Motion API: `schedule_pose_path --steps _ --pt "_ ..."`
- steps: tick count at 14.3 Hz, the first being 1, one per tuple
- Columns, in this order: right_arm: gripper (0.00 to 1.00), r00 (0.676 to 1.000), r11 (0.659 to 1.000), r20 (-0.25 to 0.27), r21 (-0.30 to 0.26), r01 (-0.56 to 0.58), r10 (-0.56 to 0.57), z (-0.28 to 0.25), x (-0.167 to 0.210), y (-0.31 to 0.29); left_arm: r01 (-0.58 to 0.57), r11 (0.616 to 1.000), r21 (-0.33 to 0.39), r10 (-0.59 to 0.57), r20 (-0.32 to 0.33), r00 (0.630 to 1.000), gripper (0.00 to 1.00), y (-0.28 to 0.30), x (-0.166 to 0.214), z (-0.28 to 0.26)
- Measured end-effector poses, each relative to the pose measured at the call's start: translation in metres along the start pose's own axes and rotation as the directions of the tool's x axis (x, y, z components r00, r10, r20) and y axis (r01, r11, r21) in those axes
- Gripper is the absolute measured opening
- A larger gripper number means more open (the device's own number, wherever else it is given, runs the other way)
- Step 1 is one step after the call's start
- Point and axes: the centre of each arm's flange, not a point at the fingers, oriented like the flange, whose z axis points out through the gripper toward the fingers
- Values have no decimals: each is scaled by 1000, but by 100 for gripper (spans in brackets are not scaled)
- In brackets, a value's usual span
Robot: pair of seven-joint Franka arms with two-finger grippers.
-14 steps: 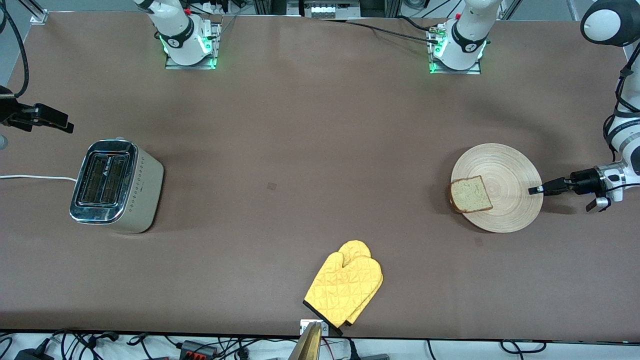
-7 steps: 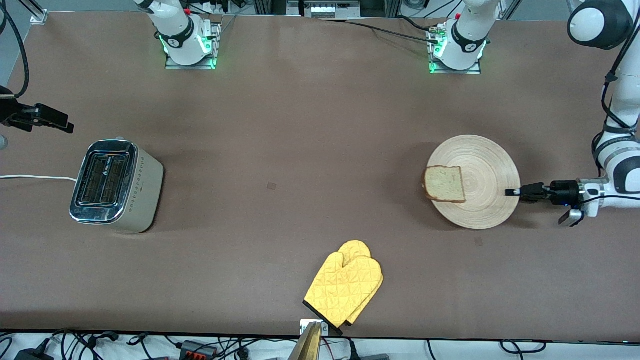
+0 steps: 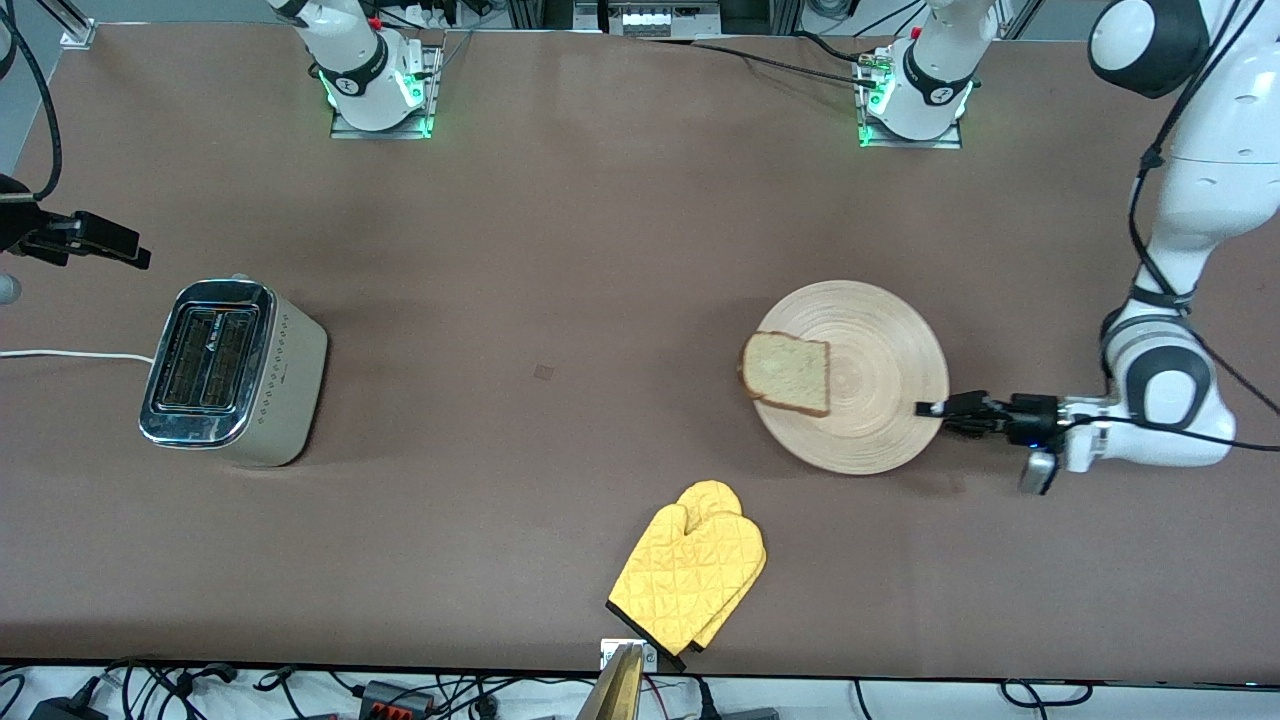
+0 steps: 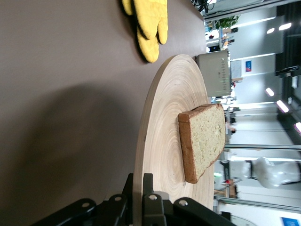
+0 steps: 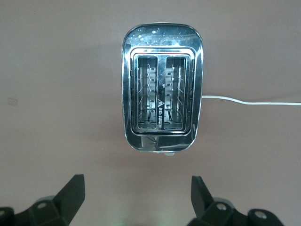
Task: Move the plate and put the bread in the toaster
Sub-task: 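Push the wooden plate with the left gripper toward the toaster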
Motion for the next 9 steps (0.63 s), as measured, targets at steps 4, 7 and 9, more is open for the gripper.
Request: schedule_pose_path --steps 4,7,9 --pt "100 1000 1000 0 0 -1 1 0 0 0 -65 996 58 67 -34 997 8 38 33 102" --pt "100 1000 1000 -1 0 -1 1 0 0 0 -102 993 66 103 -7 995 8 73 39 184" --pt "100 1000 1000 -1 0 -1 1 0 0 1 -88 994 60 89 -6 996 8 81 36 226"
